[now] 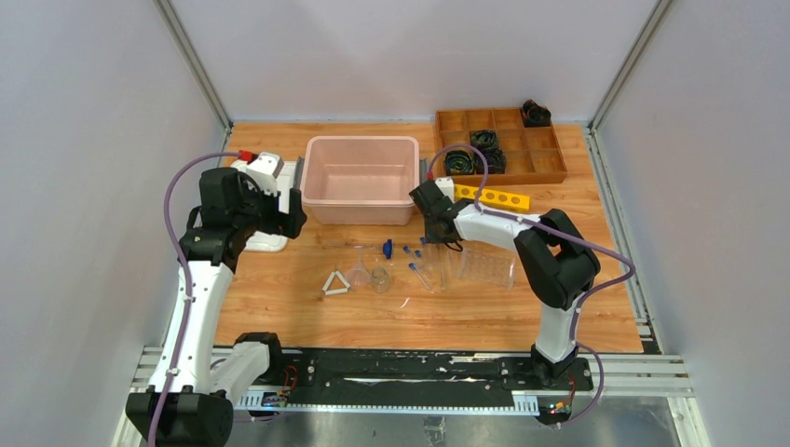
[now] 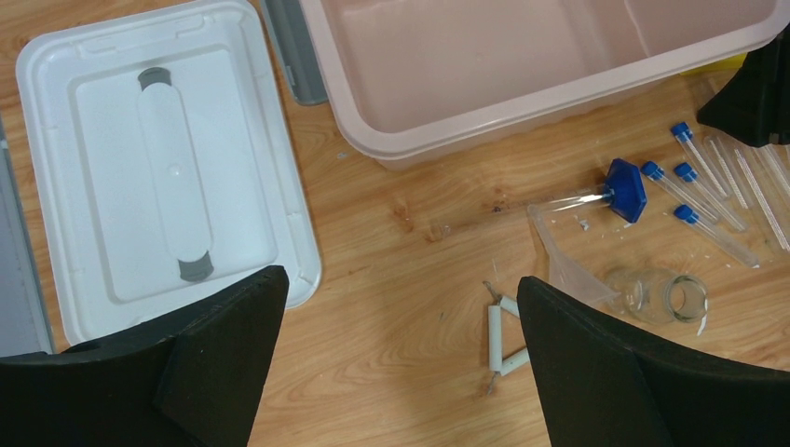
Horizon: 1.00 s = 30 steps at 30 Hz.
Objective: Organize the chemistry lab equipment
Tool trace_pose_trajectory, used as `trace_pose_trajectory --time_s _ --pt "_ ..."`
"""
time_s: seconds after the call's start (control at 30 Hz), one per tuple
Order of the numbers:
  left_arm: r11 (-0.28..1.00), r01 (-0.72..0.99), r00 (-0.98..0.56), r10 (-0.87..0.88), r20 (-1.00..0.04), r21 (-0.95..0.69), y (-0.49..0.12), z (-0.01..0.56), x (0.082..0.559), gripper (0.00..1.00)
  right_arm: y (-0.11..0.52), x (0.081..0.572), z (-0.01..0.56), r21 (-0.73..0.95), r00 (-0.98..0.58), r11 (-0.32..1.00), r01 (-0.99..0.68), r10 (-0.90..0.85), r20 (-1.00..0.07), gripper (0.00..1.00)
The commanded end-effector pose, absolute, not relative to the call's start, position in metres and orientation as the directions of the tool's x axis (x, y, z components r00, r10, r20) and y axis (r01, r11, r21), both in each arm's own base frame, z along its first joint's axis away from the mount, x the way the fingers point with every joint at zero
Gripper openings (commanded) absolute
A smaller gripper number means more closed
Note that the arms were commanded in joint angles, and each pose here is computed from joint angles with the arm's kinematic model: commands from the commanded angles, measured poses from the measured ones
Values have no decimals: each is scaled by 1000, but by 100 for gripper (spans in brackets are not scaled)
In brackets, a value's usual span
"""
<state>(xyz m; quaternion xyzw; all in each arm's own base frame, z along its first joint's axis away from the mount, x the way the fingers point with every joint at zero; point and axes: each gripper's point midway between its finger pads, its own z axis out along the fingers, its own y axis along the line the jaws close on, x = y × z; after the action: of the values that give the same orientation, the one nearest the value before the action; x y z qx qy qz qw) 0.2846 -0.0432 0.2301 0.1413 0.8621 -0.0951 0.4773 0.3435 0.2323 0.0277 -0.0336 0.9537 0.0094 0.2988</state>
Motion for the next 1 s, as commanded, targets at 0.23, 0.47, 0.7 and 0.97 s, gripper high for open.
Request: trace_pose_trajectory --time_s 0.23,0.47,0.7,0.97 --pt "915 399 -450 143 -882 -55 -57 259 279 100 226 329 22 -43 -843 999 -28 -47 -535 28" --pt "915 398 -441 123 -889 -70 -59 270 276 100 225 325 53 29 -809 1000 -6 13 -587 8" --pt "894 438 -424 110 -899 -97 -69 288 270 100 229 314 110 140 -747 990 -24 75 -660 2" --pt "830 537 -413 99 -905 -155 -89 302 256 100 243 286 201 295 -611 950 -100 176 -772 0"
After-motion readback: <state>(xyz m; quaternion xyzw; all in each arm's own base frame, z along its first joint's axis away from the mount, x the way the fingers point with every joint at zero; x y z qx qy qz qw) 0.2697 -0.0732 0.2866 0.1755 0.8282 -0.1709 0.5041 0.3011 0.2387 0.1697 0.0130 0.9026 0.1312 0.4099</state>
